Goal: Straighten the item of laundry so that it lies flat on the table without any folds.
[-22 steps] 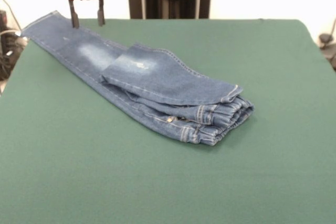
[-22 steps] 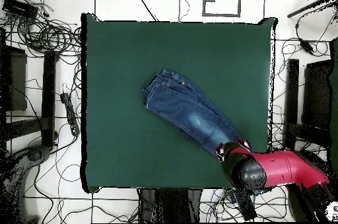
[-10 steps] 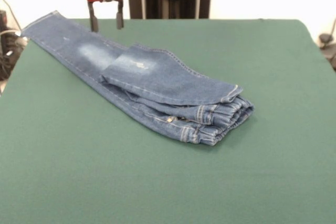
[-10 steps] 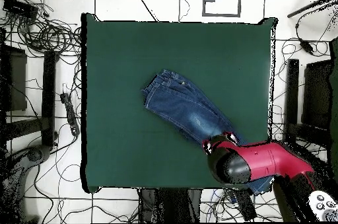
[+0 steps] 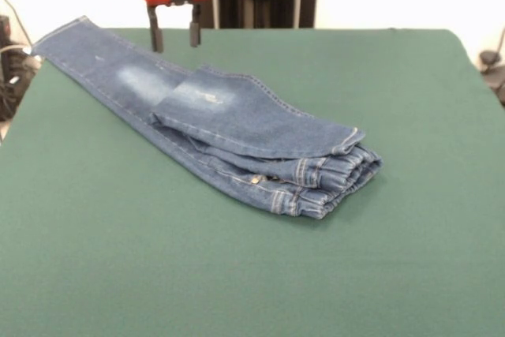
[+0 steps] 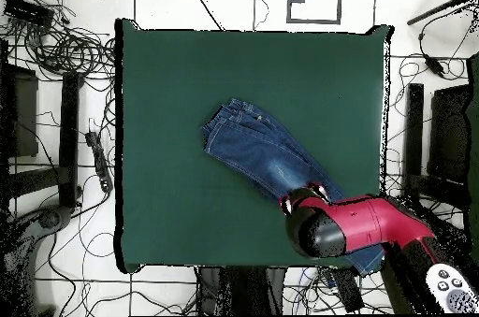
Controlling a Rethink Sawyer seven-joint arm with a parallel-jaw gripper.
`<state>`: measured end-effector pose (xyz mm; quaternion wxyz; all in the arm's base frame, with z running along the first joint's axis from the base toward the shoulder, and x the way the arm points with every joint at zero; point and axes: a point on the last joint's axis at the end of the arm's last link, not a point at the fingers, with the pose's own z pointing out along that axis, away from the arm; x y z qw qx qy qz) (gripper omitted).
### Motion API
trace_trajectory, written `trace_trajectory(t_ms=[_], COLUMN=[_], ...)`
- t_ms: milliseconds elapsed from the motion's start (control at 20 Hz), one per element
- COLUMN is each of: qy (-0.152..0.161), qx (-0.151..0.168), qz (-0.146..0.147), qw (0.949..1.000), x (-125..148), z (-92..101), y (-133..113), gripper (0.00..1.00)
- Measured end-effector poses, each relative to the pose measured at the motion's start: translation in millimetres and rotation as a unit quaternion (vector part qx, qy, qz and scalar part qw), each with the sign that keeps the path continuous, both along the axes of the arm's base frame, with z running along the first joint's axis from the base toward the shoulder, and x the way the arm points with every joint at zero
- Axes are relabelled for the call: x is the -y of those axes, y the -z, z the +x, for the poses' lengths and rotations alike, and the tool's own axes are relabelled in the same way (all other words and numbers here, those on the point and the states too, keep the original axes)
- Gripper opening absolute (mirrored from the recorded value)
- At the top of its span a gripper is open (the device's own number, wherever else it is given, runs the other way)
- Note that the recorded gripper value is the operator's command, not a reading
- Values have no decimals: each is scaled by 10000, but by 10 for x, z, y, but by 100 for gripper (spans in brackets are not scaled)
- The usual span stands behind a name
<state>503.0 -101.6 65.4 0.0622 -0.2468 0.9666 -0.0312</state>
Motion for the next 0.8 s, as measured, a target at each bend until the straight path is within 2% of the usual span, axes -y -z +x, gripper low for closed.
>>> trace_trajectory(t_ms=[800], qy=[-199], qx=[137], qz=[41], qw=[9997], x=[-262], z=[61], y=[2], gripper=[100])
